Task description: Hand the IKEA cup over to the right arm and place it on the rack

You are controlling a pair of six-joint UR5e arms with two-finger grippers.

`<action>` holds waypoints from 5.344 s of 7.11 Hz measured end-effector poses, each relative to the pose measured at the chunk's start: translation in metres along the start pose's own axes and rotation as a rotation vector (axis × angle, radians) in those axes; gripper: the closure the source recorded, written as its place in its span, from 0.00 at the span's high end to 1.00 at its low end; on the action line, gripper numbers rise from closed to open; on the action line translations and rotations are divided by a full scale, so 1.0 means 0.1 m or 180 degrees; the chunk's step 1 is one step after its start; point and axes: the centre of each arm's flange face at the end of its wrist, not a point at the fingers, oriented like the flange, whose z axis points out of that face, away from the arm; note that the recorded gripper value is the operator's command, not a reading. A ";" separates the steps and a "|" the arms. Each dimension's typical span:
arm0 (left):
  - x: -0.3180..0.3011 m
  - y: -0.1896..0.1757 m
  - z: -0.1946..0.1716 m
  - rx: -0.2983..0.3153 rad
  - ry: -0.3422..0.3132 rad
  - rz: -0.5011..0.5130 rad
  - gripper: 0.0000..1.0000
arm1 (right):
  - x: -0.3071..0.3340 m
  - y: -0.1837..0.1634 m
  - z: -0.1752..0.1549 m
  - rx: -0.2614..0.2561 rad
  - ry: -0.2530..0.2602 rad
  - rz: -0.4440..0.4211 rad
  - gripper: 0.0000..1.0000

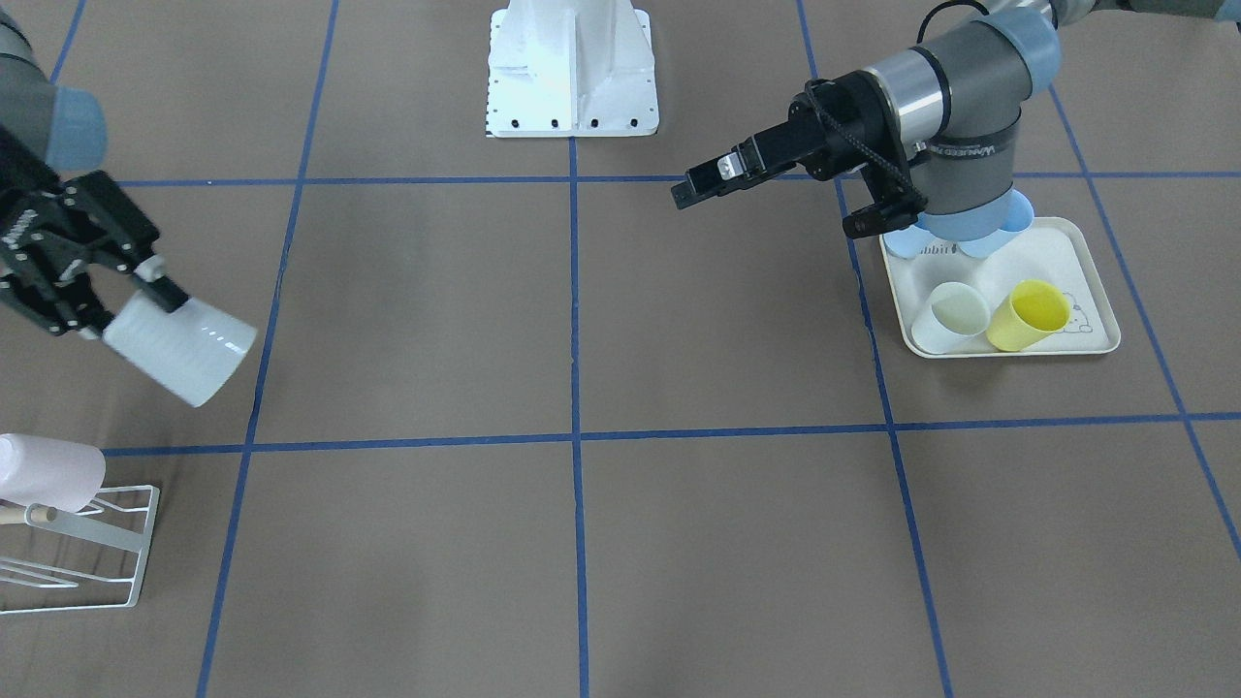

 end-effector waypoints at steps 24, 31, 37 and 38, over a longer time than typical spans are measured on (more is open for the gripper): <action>-0.12 -0.08 0.04 0.0048 -0.0064 -0.0027 1.00 | 1.74 -0.32 0.29 -0.1353 0.1814 -0.0720 0.44; -0.21 -0.38 -0.31 0.0299 -0.0249 0.0945 1.00 | 1.59 -0.44 0.61 -0.1259 0.1672 -0.0775 0.99; 0.81 -1.64 -2.54 0.0890 -0.1915 0.2792 1.00 | 0.33 -0.05 0.68 -0.1000 0.1238 -0.0084 0.99; 0.65 -1.77 -2.86 0.0902 -0.2204 0.2979 1.00 | 0.18 0.08 0.77 -0.1020 0.1208 -0.0003 0.99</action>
